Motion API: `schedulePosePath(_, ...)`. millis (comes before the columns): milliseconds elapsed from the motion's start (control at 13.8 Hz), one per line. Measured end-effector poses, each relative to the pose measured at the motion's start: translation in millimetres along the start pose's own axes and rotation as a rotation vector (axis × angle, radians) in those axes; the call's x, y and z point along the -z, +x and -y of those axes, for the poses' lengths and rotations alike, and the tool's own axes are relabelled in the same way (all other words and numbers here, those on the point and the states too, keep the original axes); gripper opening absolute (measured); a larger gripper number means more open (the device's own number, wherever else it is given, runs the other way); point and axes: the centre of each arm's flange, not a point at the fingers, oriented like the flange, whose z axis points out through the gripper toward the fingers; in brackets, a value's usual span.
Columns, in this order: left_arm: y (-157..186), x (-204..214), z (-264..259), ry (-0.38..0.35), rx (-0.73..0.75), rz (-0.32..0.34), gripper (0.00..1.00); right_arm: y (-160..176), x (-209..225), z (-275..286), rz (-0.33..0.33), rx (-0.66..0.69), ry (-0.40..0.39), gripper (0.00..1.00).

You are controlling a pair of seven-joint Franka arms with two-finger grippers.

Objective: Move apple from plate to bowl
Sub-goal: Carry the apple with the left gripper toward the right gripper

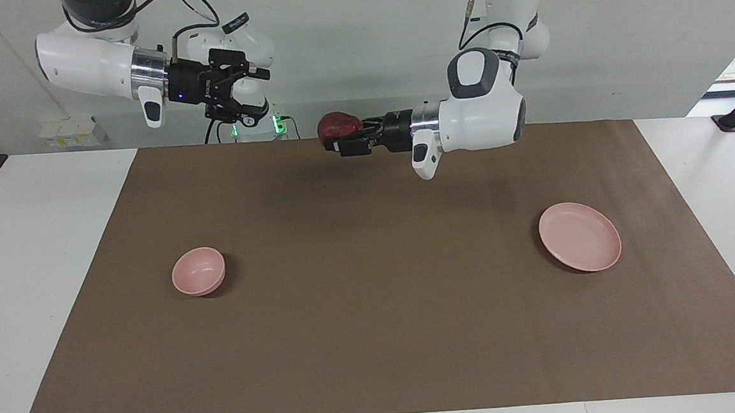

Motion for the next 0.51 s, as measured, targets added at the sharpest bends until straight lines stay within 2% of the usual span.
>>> schedulePosePath(361, -8.8, -53.8, 15.6, -0.155, 0.217, 0.147, 0.75, -0.1, -0.2, 0.2, 0.000, 0.000, 0.001, 1.00)
schedulePosePath(506, -13.5, -74.5, 23.7, -0.197, 0.273, 0.182, 0.75, -0.2, -0.7, -0.1, 0.001, 0.000, 0.001, 1.00)
